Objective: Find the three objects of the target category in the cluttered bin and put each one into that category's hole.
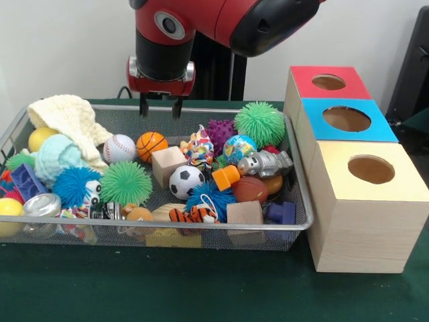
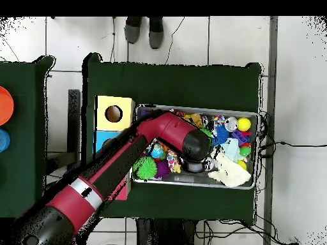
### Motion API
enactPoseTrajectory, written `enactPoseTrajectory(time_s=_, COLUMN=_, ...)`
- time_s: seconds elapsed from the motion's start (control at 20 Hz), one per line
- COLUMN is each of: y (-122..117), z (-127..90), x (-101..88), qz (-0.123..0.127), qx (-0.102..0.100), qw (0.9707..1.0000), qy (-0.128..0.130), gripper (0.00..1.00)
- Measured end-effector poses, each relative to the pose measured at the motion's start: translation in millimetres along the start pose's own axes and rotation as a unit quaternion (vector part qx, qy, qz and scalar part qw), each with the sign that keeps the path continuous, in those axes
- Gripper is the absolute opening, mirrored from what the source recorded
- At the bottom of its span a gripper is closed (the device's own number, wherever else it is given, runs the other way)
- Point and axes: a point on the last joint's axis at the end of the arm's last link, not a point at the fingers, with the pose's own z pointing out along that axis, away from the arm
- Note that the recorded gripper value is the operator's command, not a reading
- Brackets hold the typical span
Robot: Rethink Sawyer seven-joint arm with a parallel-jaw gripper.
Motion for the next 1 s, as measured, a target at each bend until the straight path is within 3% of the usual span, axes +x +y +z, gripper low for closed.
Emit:
enactPoseTrajectory(time_s=0.35, y=4.0, z=0.3, x=-17.9, qz=0.008, qx=-0.005, qw=0.9999, qy=-0.013, gripper=1.00)
enactPoseTrajectory(time_s=0.7, y=13.5, z=3.5, x=-44.2, qz=0.012, qx=-0.020, qw=0.9977, qy=-0.065, gripper=1.00)
enactPoseTrajectory(time_s=0.85, y=18.3, z=2.6, x=-66.7, qz=0.015, qx=-0.031, qw=0.9933, qy=-0.111, gripper=1.00)
enactPoseTrajectory(time_s=0.9, y=18.6, z=2.5, x=-67.9, qz=0.015, qx=-0.032, qw=0.9930, qy=-0.113, gripper=1.00)
enactPoseTrajectory(time_s=1.0, y=24.0, z=0.6, x=-79.8, qz=0.017, qx=-0.044, qw=0.9896, qy=-0.136, gripper=1.00)
